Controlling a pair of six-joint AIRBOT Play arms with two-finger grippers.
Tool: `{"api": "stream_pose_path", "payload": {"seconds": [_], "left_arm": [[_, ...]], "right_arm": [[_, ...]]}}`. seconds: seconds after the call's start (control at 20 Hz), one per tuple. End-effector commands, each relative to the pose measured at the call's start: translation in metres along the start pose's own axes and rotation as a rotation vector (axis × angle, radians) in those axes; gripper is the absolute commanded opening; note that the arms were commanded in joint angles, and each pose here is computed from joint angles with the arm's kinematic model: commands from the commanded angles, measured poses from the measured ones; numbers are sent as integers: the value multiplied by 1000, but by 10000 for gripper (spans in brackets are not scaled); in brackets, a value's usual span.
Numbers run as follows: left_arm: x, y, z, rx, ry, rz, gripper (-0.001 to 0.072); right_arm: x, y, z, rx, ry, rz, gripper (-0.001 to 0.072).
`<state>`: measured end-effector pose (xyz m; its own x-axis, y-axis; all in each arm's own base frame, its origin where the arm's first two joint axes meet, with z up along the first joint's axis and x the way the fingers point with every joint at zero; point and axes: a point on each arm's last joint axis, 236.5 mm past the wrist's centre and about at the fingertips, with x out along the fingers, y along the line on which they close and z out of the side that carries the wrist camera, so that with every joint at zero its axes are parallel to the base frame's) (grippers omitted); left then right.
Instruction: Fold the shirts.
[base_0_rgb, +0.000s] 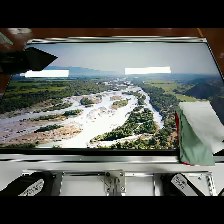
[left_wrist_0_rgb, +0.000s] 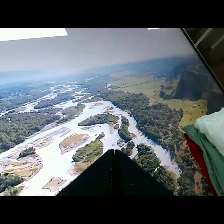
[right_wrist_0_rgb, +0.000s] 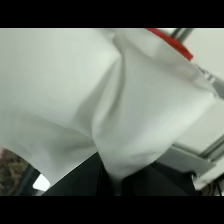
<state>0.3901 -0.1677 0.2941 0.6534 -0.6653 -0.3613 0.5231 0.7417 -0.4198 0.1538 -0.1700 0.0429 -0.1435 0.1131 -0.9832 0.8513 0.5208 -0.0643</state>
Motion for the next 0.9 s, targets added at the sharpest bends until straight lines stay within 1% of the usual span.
{"api": "stream_pose_path", "payload": {"seconds": [0.0,0.2,0.25,0.3,0.35,0.45,0.5,0.55,0.6,0.65,0.75,0.8,0.85], "left_arm": [[0,0,0,10,1,-1,38],[0,0,0,10,1,-1,38],[0,0,0,10,1,-1,38],[0,0,0,10,1,-1,38],[0,0,0,10,1,-1,38],[0,0,-1,17,2,0,38],[2,2,-2,30,7,4,38],[5,6,-4,31,16,9,38],[9,11,-8,36,32,22,37],[16,18,-16,45,65,46,37],[32,43,-42,53,172,153,37],[38,58,-62,55,252,223,37],[43,74,-87,55,352,303,37]], "right_arm": [[44,-25,-52,16,214,-113,72],[66,-24,-52,47,212,-114,87],[67,-24,-48,46,196,-113,268],[68,-23,-45,26,183,-108,530],[68,-23,-44,-6,181,-105,610],[64,-27,-43,-48,179,-118,609],[57,-24,-33,-68,136,-105,606],[43,-8,-10,-73,36,-36,512],[18,24,20,-80,-105,98,429],[-19,62,48,-87,-265,264,432],[-141,147,85,-154,-641,696,432],[-207,180,81,-205,-800,893,430],[-253,207,63,-286,-900,1031,428]]}}
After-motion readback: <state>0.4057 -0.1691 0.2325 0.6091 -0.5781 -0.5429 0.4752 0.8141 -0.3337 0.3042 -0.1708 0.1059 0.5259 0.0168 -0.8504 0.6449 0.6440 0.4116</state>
